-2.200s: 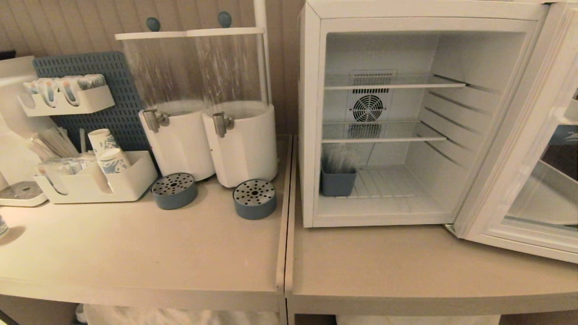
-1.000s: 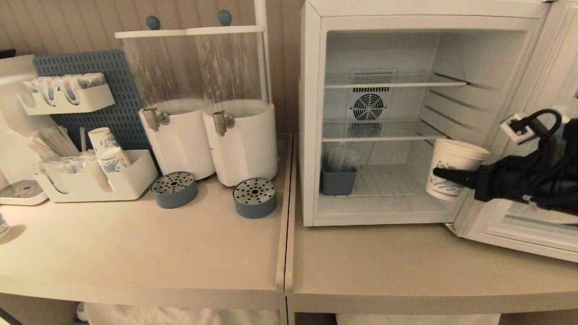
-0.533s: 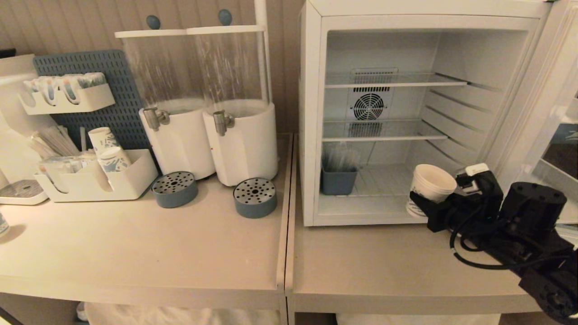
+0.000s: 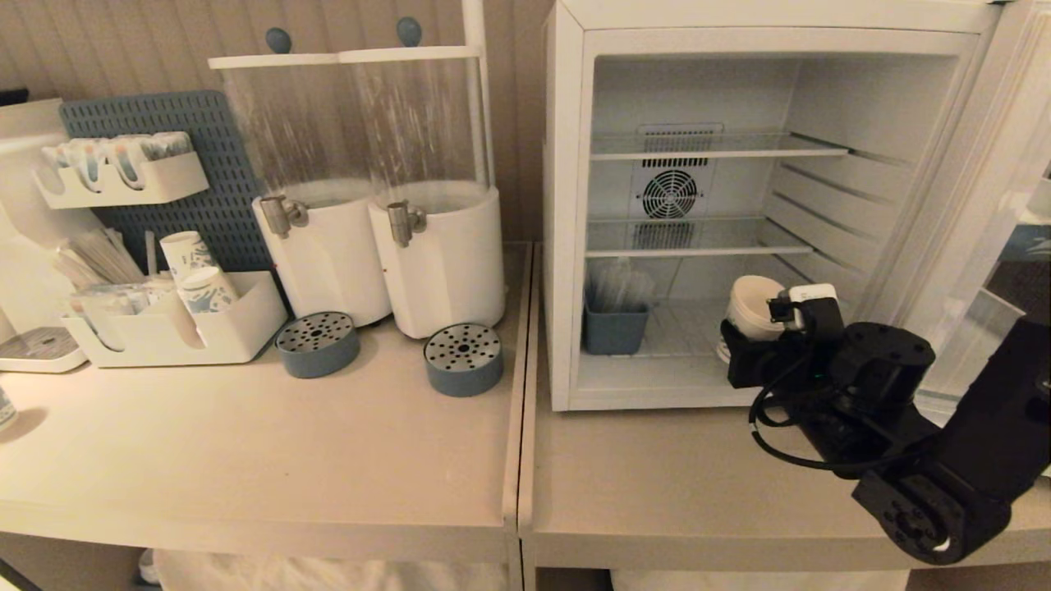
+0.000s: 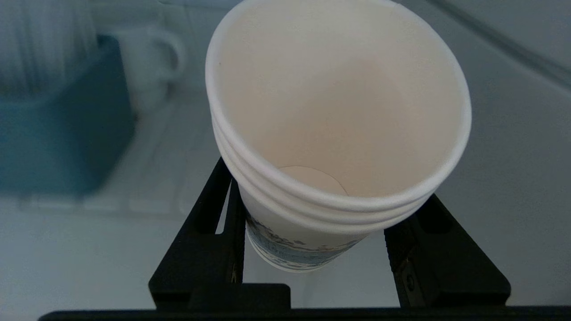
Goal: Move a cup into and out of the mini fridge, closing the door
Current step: Put the paper cup in the freezer
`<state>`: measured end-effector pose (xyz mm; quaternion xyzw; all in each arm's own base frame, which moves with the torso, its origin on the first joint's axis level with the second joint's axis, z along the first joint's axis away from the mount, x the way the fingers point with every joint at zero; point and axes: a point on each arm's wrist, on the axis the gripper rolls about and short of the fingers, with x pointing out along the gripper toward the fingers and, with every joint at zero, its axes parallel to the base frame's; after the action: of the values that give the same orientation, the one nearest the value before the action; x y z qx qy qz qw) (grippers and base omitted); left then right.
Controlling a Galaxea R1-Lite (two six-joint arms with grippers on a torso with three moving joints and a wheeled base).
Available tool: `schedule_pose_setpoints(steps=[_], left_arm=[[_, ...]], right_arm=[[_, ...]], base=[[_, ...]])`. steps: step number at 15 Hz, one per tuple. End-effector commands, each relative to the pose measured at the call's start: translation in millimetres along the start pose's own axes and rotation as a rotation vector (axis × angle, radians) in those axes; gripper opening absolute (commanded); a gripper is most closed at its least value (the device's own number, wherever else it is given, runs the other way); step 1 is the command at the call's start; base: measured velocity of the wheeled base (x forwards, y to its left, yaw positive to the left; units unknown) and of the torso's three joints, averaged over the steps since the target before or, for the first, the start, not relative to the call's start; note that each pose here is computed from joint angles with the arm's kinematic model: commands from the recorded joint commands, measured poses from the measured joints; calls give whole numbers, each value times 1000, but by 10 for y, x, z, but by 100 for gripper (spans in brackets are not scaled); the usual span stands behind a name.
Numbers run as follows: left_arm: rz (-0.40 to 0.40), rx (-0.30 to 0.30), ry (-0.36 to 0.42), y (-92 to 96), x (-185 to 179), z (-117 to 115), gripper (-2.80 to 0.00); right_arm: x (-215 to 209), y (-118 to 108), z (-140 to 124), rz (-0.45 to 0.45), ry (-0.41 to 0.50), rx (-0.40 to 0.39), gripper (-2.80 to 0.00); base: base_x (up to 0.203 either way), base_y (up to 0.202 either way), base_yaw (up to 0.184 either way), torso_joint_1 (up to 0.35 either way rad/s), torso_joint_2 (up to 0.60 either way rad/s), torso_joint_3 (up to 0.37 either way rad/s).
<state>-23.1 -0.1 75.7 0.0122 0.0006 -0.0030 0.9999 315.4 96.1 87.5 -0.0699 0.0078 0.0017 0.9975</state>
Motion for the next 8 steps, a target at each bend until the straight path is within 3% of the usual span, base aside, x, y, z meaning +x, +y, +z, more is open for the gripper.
schedule_pose_setpoints(steps=[1, 8], left_arm=[[0, 0, 0, 0, 0, -1, -280], [0, -1, 0, 0, 0, -1, -280]], right_arm=[[107, 92, -21, 4, -17, 2, -280], [506, 226, -171, 16, 33, -38, -280]], base=[[0, 0, 0, 0, 0, 0], [0, 0, 0, 0, 0, 0]])
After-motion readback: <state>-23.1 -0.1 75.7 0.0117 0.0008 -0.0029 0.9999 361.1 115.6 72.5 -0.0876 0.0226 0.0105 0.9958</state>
